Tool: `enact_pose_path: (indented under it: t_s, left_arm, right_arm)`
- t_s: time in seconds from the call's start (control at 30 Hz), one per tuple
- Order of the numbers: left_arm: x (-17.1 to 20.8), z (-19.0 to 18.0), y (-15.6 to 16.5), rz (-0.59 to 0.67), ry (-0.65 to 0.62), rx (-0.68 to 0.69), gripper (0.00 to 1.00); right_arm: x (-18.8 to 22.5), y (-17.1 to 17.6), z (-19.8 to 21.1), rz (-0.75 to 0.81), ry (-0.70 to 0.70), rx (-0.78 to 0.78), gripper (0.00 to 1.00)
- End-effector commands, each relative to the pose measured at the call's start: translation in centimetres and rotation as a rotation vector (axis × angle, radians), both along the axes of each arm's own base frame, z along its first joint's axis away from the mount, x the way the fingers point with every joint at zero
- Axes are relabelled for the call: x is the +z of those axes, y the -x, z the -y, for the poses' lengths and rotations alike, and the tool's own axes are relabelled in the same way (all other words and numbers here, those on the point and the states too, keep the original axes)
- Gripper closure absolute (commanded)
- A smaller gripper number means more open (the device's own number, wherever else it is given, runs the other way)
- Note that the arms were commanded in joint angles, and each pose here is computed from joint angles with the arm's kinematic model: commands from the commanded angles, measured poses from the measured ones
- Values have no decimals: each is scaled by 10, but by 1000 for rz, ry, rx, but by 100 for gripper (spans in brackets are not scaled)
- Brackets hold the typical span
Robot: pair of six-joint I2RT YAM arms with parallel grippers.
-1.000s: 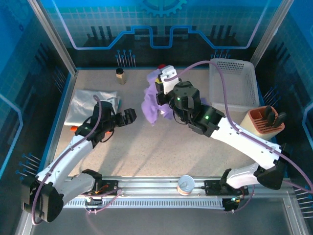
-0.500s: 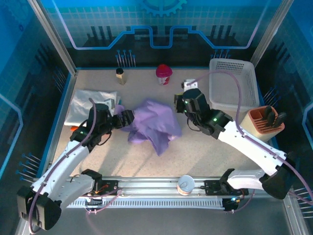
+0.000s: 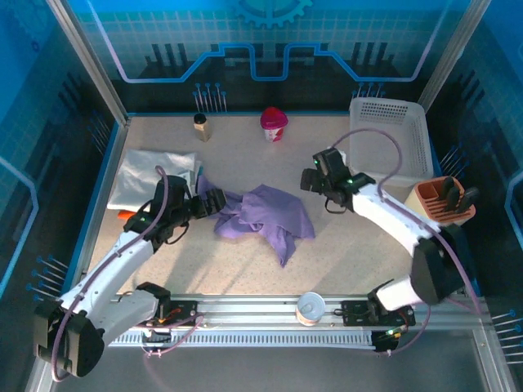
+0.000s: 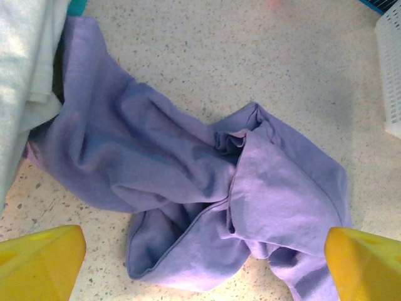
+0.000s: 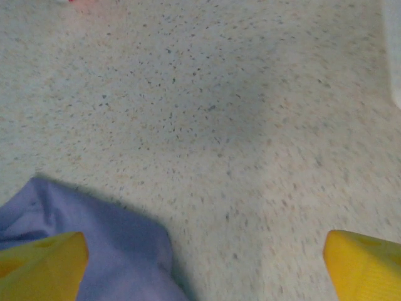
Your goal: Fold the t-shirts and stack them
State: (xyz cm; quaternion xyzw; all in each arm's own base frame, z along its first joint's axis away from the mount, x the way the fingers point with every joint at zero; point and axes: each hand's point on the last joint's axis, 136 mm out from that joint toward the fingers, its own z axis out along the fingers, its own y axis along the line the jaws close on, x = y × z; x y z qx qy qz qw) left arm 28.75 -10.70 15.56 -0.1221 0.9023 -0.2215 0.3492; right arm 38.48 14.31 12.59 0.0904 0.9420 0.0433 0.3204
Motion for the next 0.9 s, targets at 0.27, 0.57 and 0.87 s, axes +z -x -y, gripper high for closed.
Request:
enact_pose_path:
  t_s: [0.27,0.57,0.87]
  left_arm:
    - [-26,-1,25,-91,-6,-25,1]
    - [-46,15,35,-149,9,-40,1]
    - [-59,24,30,-195,-19,-61,1]
  right_arm:
    - [-50,-93,31,-71,22,-119,0]
    - [-66,-123,90,-85,45,-257,0]
    - [-48,-141,104,-69,4,-262,0]
